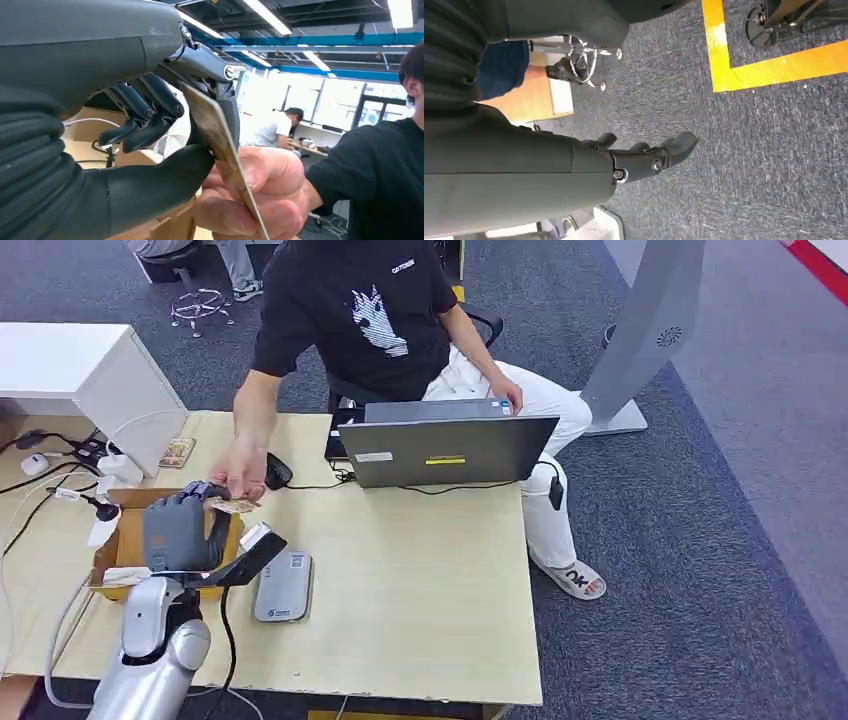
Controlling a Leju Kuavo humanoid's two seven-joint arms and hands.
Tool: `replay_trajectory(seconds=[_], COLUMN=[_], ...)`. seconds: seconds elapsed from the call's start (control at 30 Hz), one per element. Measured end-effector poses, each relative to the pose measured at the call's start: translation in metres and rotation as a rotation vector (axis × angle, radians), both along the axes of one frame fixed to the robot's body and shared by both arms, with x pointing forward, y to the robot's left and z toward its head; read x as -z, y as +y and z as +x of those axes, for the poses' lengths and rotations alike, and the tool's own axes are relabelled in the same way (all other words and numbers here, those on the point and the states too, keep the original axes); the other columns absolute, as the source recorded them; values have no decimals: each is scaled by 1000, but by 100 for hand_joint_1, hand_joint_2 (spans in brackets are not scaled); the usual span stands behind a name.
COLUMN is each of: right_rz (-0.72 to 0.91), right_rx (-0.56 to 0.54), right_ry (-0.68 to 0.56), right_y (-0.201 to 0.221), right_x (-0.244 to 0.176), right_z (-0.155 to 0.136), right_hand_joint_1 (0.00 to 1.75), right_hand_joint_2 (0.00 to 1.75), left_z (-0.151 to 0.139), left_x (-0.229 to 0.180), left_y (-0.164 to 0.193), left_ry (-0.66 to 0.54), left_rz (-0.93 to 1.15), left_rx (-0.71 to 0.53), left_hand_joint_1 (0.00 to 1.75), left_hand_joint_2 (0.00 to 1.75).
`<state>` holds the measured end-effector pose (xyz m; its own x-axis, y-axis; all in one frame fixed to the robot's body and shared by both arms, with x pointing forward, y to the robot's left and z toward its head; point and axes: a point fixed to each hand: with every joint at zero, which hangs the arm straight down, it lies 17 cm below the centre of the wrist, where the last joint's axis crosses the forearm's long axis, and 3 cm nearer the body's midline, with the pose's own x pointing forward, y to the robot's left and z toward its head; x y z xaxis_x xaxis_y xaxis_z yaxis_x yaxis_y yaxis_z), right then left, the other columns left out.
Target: Pass the card to the sensor for recognition and then transmit it.
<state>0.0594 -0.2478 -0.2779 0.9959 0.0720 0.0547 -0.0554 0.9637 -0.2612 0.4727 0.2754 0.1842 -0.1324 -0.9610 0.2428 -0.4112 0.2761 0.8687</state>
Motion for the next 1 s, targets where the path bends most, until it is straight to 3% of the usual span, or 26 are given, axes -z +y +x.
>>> replay_trajectory(seconds=[0.03,0.7,1.0], right_rz=[0,-3,-1], right_rx=[-1,-6,22], right_ry=[0,-1,-3], right_y=[0,0,-1], right_x=[0,0,0], right_z=[0,0,-1], right_hand_joint_1=[0,0,0], right_hand_joint_2=[175,175,175], left_z=[0,-3,-27], left_x=[0,-5,-7], left_y=[1,10,15], left_ry=[-1,-28,-46], left_rz=[-2,-116,-167], left_rx=[-2,2,41], left_hand_joint_1=[0,0,0], left_hand_joint_2=[175,175,175])
